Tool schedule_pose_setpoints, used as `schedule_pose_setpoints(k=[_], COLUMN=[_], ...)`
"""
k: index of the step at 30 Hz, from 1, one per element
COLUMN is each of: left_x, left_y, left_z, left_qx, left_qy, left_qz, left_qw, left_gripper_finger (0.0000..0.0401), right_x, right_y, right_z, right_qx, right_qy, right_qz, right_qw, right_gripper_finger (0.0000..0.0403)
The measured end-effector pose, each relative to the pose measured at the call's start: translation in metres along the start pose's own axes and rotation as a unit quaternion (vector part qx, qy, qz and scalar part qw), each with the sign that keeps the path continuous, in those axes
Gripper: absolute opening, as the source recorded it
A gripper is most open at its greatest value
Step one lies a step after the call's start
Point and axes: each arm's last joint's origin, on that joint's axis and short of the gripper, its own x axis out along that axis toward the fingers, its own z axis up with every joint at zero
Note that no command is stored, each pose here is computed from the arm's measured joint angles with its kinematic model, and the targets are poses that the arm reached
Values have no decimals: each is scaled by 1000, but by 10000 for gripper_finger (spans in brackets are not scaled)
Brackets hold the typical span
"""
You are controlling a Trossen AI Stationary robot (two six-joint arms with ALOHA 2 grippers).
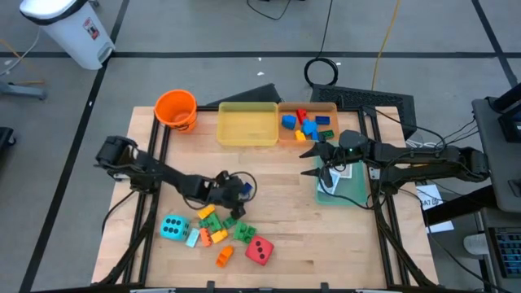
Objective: Pick & Place Toys
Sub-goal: Put the dark blue game piece into the orange bin
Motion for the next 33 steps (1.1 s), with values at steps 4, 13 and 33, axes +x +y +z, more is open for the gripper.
schedule_pose_setpoints(k=[4,13,33], left_x=[11,16,20], left_y=[-6,-1,10], left_z=[-10,-13,-5], left_qx=[6,14,25], left_qy=[2,-13,8], left_qz=[15,64,44], left_qw=[1000,998,999], left_gripper_finger=[246,246,90], right_x=[0,0,0], right_y=[0,0,0], right_z=[0,0,0], right_qx=[0,1,-7], right_qy=[0,-1,0], right_qz=[0,0,-2], right_qw=[1000,1000,1000], right_gripper_finger=[256,256,256])
